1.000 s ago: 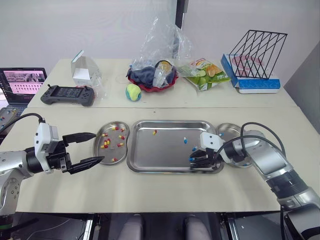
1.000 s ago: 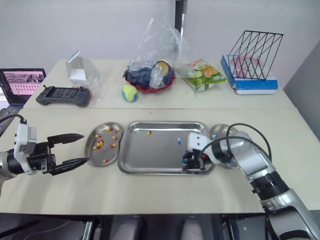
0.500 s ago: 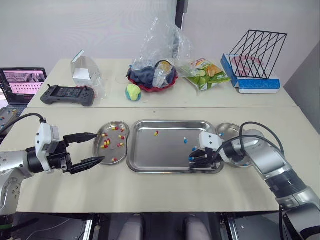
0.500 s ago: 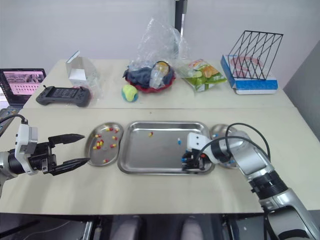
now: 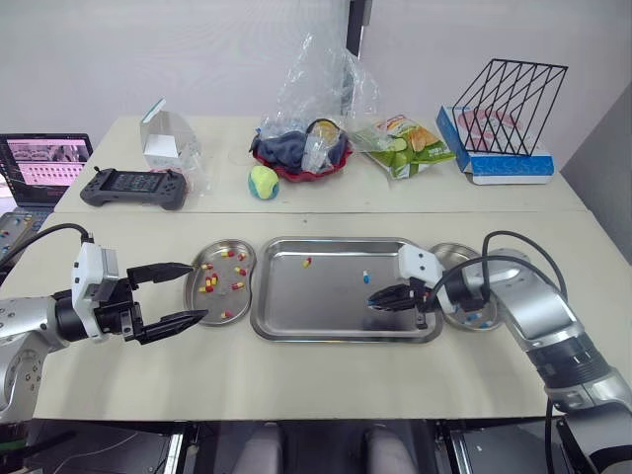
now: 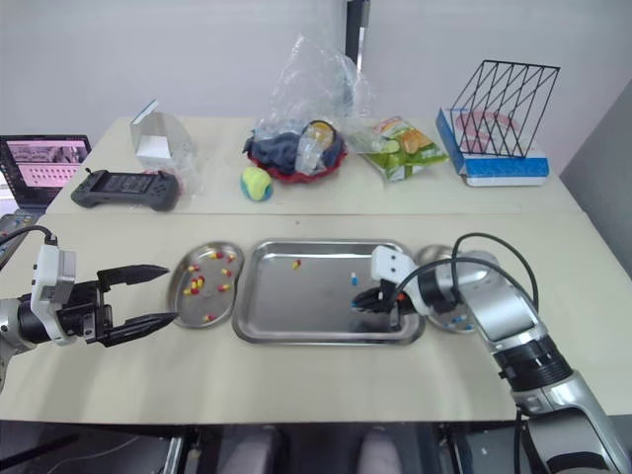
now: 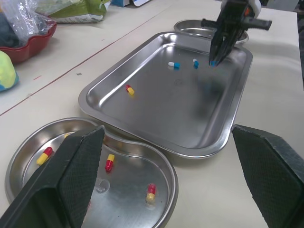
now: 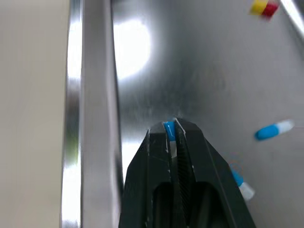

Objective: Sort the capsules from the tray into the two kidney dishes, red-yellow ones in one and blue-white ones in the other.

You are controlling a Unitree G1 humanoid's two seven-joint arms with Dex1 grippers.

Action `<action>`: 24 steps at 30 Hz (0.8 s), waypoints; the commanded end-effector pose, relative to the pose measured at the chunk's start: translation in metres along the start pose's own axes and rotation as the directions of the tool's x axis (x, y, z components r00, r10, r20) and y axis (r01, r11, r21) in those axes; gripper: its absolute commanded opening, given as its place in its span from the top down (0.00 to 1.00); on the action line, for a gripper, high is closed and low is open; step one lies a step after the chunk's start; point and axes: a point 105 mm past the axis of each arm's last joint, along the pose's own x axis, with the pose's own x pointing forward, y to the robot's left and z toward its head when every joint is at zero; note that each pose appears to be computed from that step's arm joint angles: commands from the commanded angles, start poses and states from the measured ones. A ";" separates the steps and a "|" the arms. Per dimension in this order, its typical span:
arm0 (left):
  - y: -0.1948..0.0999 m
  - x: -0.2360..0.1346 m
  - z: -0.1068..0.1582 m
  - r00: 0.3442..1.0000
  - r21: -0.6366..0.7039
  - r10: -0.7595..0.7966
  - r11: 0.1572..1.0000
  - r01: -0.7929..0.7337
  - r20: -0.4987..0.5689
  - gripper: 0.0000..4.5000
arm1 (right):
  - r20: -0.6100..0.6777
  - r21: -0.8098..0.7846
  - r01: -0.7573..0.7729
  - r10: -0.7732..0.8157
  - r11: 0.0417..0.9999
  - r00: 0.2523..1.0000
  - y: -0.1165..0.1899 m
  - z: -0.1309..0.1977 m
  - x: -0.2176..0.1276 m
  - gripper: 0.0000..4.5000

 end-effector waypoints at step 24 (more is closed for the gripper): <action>0.006 0.010 0.013 0.998 0.053 -0.052 0.997 0.051 0.028 0.00 | -0.146 0.198 0.520 -0.499 0.831 0.854 -0.048 -0.067 -0.120 0.61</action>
